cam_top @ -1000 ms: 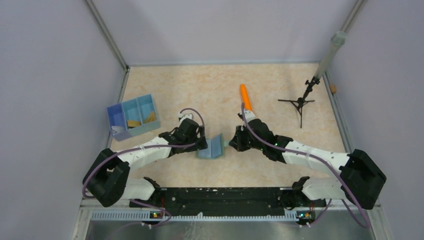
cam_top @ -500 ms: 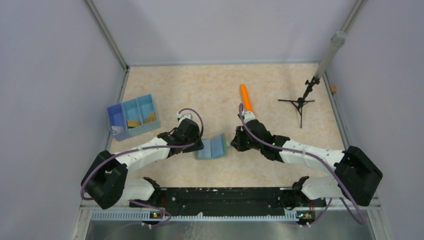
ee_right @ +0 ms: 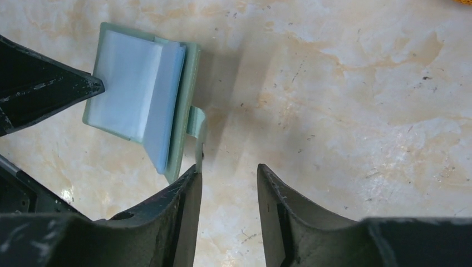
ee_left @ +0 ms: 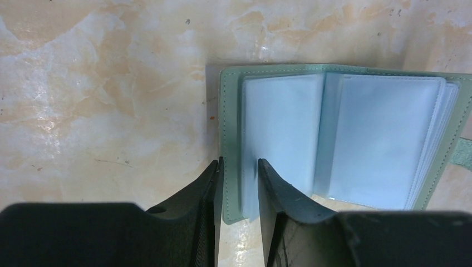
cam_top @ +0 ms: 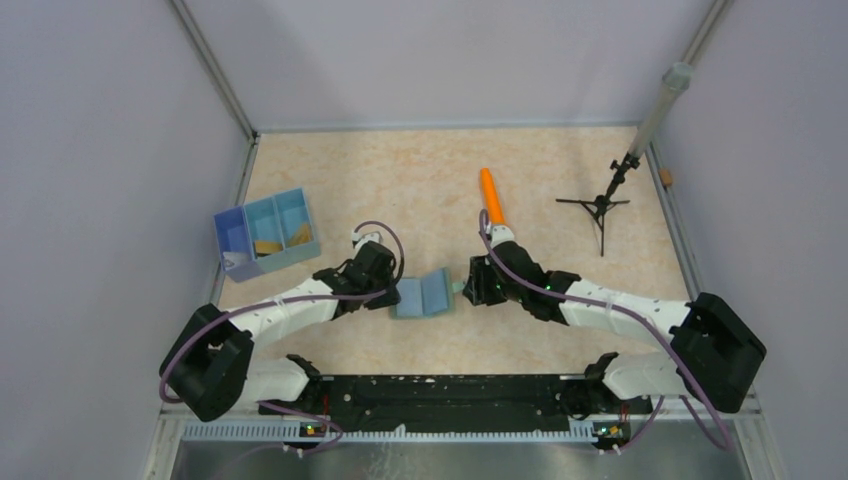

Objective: Put the credit cards into the card holder
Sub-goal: Open the card holder at the center of the board.

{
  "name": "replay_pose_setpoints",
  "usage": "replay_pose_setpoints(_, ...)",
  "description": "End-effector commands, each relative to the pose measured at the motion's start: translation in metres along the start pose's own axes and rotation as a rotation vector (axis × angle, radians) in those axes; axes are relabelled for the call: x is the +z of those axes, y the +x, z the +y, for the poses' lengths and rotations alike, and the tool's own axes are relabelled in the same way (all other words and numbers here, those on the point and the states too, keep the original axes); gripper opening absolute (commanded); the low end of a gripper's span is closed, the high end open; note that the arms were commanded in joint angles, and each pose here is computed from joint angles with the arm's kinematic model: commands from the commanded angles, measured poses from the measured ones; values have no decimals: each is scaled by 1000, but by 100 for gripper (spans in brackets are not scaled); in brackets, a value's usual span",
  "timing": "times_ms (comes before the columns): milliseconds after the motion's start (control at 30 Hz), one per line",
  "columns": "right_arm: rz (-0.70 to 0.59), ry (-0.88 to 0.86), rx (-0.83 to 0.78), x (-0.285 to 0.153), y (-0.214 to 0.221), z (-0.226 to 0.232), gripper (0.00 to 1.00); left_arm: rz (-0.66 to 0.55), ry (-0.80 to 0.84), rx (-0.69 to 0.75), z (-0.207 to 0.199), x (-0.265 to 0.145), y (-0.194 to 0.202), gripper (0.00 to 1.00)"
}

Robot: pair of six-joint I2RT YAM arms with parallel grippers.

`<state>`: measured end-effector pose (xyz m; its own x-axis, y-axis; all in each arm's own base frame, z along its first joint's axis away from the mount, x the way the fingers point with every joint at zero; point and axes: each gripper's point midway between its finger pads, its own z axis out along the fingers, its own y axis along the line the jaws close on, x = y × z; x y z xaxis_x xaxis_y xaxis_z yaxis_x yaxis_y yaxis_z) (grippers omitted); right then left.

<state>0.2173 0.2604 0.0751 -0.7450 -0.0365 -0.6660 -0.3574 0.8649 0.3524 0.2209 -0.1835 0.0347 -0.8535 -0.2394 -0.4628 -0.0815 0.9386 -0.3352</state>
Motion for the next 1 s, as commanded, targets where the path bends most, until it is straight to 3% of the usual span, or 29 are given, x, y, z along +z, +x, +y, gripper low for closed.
replay_pose_setpoints(0,-87,-93,-5,-22,-37,28,43,-27,29,-8,-5,-5,-4,32)
replay_pose_setpoints(133,-147,-157,-6,-40,-58,45,51,-32,32,-7,-4,-6,-4,27)
replay_pose_setpoints(300,-184,-218,-29,-54,-72,63,53,-43,43,-7,-5,-8,-6,24)
replay_pose_setpoints(600,-98,-366,-56,-30,-56,105,31,-56,50,-4,-5,-9,-7,23)
replay_pose_setpoints(967,58,-318,-63,34,-7,97,28,-49,22,-1,1,-5,-4,23)
